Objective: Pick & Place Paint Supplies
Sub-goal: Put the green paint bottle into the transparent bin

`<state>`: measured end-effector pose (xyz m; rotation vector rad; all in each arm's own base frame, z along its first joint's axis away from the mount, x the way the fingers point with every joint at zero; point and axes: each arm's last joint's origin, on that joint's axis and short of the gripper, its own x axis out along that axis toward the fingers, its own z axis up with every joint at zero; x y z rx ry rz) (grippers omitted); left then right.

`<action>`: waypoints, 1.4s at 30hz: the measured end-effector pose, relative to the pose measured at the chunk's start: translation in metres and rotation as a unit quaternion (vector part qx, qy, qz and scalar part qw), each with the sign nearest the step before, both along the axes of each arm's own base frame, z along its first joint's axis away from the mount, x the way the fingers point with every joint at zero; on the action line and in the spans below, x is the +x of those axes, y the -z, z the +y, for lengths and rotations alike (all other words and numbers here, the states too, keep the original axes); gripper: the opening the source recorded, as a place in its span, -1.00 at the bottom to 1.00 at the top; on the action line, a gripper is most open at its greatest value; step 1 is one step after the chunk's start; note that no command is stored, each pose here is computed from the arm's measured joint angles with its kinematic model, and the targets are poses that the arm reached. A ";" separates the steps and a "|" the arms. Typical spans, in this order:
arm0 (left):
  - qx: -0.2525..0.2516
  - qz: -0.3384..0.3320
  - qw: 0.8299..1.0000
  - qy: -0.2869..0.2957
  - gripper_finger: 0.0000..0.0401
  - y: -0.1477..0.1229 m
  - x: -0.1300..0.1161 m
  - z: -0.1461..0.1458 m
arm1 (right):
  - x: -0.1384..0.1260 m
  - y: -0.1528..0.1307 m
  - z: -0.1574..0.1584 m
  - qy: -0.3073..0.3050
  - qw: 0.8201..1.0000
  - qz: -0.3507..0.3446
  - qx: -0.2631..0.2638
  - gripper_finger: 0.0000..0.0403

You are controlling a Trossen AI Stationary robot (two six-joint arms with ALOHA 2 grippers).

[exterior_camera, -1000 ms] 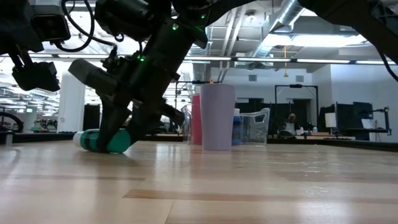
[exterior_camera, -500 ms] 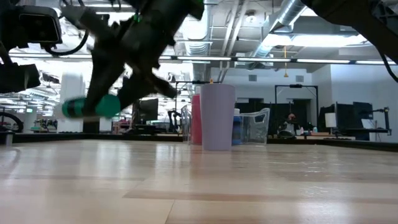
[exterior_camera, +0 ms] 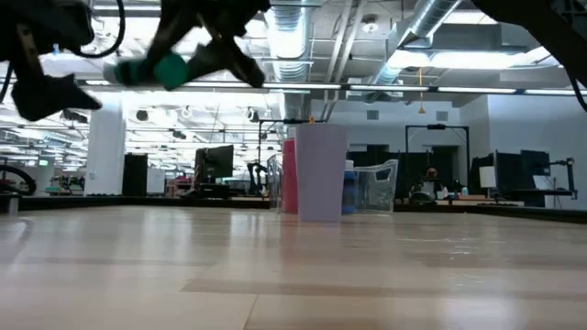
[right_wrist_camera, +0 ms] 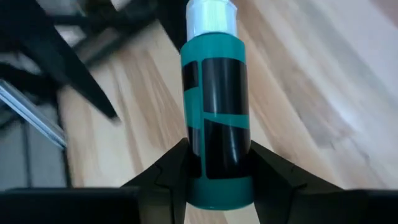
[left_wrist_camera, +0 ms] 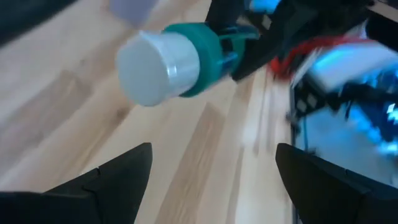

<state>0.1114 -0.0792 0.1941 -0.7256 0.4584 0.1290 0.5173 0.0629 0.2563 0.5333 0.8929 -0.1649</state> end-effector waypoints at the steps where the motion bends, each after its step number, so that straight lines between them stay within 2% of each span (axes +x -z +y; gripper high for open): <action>1: -0.001 -0.013 1.000 -0.010 0.67 -0.002 0.000 0.000 | 0.000 -0.005 -0.002 0.006 1.000 -0.012 0.003 -0.37; 5: -0.018 -0.057 0.998 -0.036 0.67 -0.010 0.002 -0.002 | -0.005 -0.029 -0.014 0.026 0.999 -0.046 0.013 -0.37; 10: -0.016 -0.119 0.992 -0.033 0.67 -0.023 0.006 -0.004 | -0.013 -0.067 -0.026 0.043 0.993 -0.109 0.027 -0.36; 14: -0.021 -0.193 0.981 -0.024 0.67 -0.041 0.008 -0.006 | -0.023 -0.096 -0.033 0.049 0.986 -0.155 0.031 -0.35; 20: -0.023 -0.317 0.947 -0.034 0.67 -0.074 0.002 0.000 | -0.046 -0.141 -0.041 0.056 0.973 -0.219 0.037 -0.35; 26: 0.012 -0.384 0.913 -0.137 0.67 -0.096 -0.006 0.018 | -0.061 -0.181 -0.040 0.051 0.947 -0.312 0.047 -0.35; 30: 0.032 -0.402 0.899 -0.173 0.67 -0.104 -0.004 0.027 | -0.064 -0.190 -0.036 0.046 0.939 -0.336 0.052 -0.35; 36: 0.043 -0.440 0.882 -0.160 0.67 -0.127 0.003 0.033 | -0.062 -0.188 -0.026 0.041 0.939 -0.336 0.067 -0.35; 42: 0.072 -0.436 0.885 -0.147 0.67 -0.137 0.019 0.027 | -0.058 -0.181 -0.017 0.033 0.942 -0.328 0.068 -0.35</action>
